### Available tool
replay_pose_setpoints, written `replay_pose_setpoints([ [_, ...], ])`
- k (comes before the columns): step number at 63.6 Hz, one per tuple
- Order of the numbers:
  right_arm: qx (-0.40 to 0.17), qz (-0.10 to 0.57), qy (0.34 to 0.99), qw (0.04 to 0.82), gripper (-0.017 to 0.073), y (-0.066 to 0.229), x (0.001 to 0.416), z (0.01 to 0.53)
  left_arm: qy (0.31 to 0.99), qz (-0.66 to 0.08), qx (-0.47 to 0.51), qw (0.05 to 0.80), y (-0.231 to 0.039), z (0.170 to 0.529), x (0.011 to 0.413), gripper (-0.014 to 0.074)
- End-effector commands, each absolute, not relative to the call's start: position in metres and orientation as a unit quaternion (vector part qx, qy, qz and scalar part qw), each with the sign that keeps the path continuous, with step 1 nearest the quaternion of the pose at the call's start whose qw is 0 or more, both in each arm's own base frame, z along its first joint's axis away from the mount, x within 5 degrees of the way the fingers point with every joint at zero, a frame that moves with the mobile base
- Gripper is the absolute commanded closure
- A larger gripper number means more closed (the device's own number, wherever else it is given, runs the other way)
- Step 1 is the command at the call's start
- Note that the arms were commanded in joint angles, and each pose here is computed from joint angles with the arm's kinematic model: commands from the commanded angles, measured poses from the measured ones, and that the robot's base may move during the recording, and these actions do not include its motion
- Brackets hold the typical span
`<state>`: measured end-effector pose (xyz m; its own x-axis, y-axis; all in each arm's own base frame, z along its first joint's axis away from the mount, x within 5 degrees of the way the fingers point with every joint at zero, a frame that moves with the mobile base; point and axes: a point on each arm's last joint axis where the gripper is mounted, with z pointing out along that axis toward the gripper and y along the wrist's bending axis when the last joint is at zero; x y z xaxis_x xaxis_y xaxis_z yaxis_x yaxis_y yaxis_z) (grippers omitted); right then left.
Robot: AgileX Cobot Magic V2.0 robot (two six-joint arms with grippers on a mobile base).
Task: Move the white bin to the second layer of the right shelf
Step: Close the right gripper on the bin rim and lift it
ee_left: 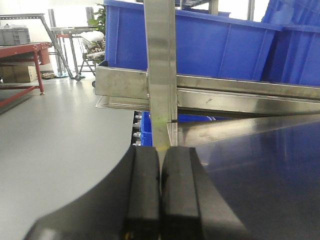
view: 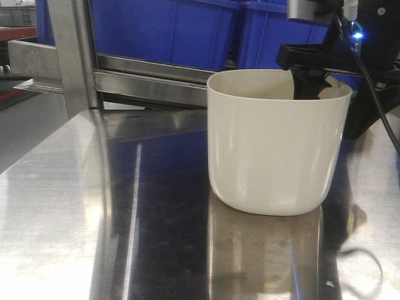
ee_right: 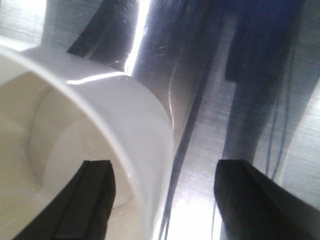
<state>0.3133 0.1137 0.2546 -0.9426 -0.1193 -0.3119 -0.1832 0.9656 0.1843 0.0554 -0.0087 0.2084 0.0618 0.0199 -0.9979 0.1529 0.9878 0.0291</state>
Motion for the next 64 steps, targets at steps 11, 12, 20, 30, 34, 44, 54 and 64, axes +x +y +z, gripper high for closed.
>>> replay_pose_setpoints([
  [11,-0.077,0.117,0.973,0.182,0.002,0.116,0.319,0.268,0.657,-0.052,0.054,0.75,-0.008,0.206,0.055,0.0509],
  [12,-0.077,0.117,0.974,0.181,0.002,0.116,0.32,0.267,0.657,-0.052,0.054,0.75,-0.008,0.206,0.055,0.0509],
  [20,-0.077,0.116,0.974,0.179,0.0042,0.116,0.32,0.265,0.657,-0.052,0.054,0.75,-0.008,0.206,0.055,0.0509],
  [30,-0.078,0.116,0.974,0.179,0.0249,0.117,0.32,0.266,0.657,-0.052,0.054,0.75,-0.008,0.206,0.055,0.0509],
  [34,-0.08,0.118,0.973,0.183,0.042,0.118,0.32,0.269,0.657,-0.052,0.054,0.75,-0.008,0.206,0.055,0.0509],
  [44,-0.082,0.124,0.965,0.214,0.0496,0.117,0.318,0.29,0.657,-0.052,0.054,0.75,-0.008,0.206,0.055,0.0509],
  [54,-0.086,0.132,0.951,0.266,0.0503,0.114,0.311,0.323,0.657,-0.052,0.054,0.75,-0.008,0.206,0.055,0.0509],
  [64,-0.09,0.137,0.931,0.325,0.0503,0.107,0.294,0.356,0.657,-0.052,0.054,0.75,-0.008,0.206,0.055,0.0509],
])
